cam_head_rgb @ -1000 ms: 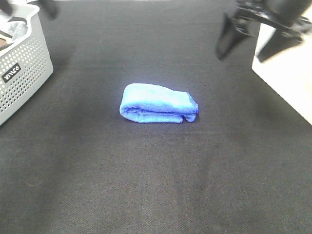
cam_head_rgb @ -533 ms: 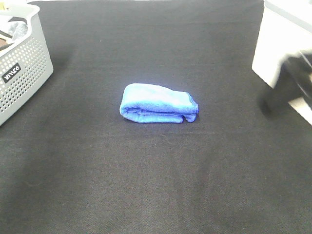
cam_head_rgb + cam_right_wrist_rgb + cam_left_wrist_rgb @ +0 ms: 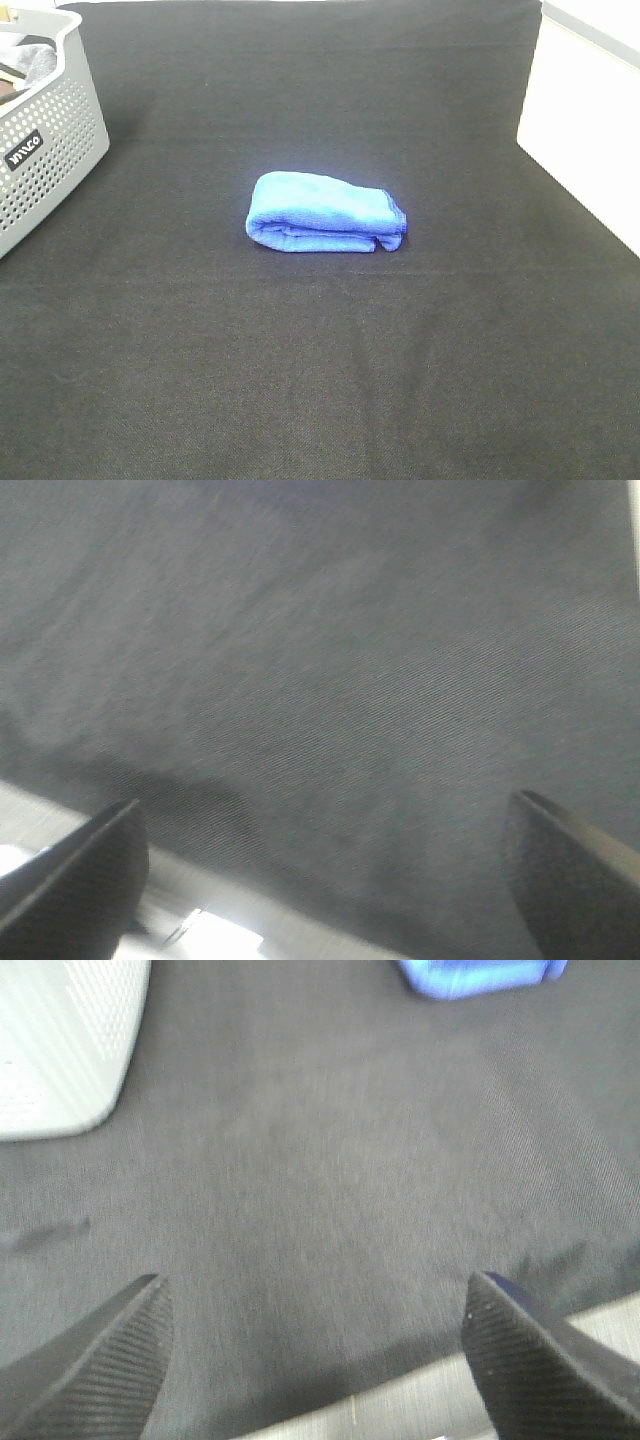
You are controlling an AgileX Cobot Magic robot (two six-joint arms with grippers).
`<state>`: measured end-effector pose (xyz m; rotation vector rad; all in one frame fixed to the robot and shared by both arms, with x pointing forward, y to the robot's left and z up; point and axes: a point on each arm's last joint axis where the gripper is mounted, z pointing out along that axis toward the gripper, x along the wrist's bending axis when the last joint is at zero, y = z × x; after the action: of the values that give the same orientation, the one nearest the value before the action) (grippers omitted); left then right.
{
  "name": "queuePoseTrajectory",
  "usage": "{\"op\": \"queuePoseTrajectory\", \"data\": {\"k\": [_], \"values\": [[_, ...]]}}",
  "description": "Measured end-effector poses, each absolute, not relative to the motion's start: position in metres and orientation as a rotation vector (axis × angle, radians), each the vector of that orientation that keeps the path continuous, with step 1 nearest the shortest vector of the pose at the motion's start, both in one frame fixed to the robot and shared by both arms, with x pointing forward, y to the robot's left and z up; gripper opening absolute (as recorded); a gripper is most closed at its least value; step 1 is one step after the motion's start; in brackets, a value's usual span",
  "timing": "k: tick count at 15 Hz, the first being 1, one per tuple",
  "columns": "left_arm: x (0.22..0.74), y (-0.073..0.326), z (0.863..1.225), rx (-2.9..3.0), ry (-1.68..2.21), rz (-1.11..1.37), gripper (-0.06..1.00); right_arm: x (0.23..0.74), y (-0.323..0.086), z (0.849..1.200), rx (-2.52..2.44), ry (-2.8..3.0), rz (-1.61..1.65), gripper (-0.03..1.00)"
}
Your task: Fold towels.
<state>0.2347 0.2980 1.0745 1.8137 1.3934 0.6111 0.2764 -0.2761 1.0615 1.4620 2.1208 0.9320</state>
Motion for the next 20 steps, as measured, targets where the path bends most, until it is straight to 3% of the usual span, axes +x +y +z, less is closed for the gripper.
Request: {"op": "queuePoseTrajectory", "data": {"k": [3, 20], "values": [[0.22, 0.3, 1.054, 1.799, 1.302, 0.651, 0.76, 0.253, -0.284, 1.056, 1.412, 1.987, 1.019, 0.9], [0.232, 0.295, 1.053, 1.725, 1.213, 0.707, 0.76, 0.252, -0.289, 1.054, 1.406, 1.927, 0.993, 0.9]]}}
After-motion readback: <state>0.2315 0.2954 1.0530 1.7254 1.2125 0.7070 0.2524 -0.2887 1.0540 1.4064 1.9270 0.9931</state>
